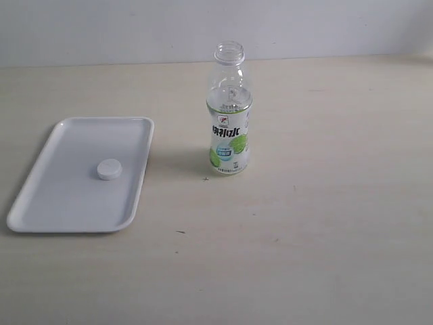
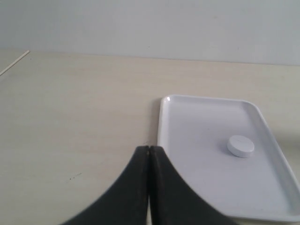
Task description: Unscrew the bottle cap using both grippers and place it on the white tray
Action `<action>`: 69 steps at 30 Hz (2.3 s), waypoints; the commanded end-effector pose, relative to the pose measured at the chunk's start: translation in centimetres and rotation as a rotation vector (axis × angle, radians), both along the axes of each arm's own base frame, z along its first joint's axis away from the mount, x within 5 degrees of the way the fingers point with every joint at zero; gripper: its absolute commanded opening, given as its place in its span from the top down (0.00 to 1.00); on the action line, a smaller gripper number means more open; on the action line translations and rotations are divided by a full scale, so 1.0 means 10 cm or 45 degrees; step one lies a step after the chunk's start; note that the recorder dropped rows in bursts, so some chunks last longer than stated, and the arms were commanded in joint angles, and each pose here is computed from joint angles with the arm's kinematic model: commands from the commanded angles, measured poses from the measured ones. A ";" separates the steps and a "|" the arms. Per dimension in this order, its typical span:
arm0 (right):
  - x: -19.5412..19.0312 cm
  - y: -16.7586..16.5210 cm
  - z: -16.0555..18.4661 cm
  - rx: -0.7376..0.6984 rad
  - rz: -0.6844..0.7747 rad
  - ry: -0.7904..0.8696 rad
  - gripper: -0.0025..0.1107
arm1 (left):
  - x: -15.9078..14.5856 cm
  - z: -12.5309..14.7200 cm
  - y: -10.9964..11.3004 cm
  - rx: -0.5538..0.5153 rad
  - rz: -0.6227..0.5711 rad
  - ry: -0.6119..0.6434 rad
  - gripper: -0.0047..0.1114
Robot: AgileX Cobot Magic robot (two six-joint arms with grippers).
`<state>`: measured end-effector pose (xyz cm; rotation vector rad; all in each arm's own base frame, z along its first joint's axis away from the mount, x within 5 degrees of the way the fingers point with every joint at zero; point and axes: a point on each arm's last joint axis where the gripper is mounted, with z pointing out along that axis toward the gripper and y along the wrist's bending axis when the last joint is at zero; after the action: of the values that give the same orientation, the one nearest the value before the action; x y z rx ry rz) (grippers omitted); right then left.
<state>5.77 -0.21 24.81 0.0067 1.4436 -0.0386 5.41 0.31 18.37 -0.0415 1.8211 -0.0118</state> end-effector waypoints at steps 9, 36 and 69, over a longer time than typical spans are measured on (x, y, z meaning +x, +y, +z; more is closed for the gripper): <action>-0.01 -0.08 -0.05 0.227 -0.086 0.016 0.10 | 0.00 0.00 0.00 0.004 0.001 -0.010 0.96; -0.03 -0.05 -0.60 0.016 -0.111 0.403 0.10 | 0.00 0.00 0.00 0.004 0.001 -0.010 0.96; -0.03 -0.05 -0.60 0.020 -0.110 0.408 0.10 | 0.00 0.00 0.00 0.004 0.001 -0.010 0.96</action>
<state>5.43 -0.72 18.78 0.0839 1.7783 -0.0931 5.41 0.32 18.35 -0.0418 1.8227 -0.0115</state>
